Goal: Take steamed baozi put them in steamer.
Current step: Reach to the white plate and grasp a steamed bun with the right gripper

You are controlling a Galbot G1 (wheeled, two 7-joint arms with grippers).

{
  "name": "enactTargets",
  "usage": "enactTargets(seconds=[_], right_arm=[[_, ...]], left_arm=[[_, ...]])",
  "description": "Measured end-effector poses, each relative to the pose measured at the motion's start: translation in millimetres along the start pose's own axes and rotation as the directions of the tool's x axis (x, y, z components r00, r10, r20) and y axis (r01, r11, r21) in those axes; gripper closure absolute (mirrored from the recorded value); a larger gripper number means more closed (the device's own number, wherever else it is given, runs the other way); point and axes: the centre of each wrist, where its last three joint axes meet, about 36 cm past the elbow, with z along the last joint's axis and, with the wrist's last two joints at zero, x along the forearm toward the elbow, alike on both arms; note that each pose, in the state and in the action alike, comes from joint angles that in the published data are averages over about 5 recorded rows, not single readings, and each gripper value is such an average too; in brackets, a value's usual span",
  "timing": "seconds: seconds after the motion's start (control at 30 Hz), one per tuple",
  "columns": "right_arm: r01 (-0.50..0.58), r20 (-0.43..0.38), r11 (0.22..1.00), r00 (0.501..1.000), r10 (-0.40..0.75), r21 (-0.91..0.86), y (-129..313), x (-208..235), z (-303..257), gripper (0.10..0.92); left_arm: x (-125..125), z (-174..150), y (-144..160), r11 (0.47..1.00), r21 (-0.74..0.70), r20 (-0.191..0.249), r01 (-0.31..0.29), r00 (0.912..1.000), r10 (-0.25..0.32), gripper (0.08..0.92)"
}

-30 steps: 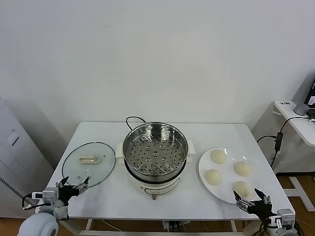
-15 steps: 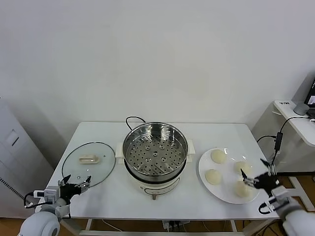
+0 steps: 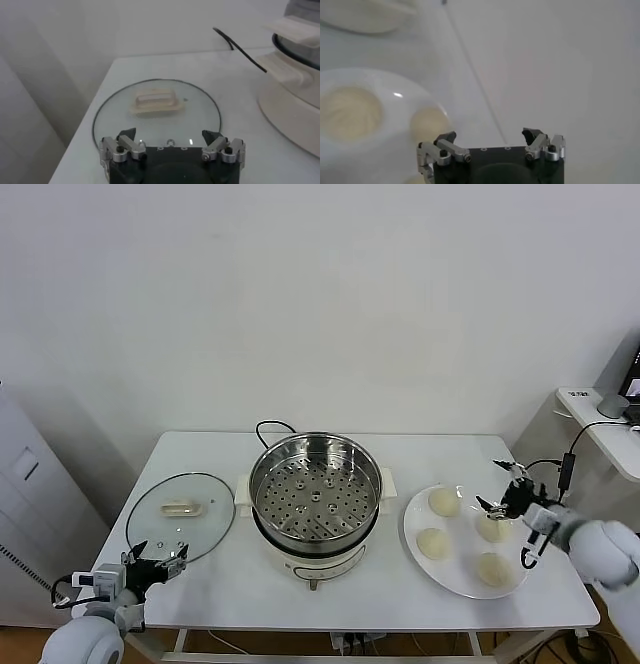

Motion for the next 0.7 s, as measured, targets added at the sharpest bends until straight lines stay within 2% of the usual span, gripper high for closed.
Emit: enactTargets(seconds=[0.37, 0.7], right_arm=[[0.297, -0.014, 0.949, 0.955, -0.297, 0.103, -63, -45, -11, 0.200], [0.455, -0.047, 0.867, 0.889, -0.456, 0.202, -92, -93, -25, 0.200]], left_arm=[[-3, 2, -1, 1.000, -0.018, -0.009, 0.007, 0.9999, -0.007, 0.177], [-5, 0, -1, 1.000, -0.026, -0.016, -0.004, 0.9999, 0.004, 0.177]])
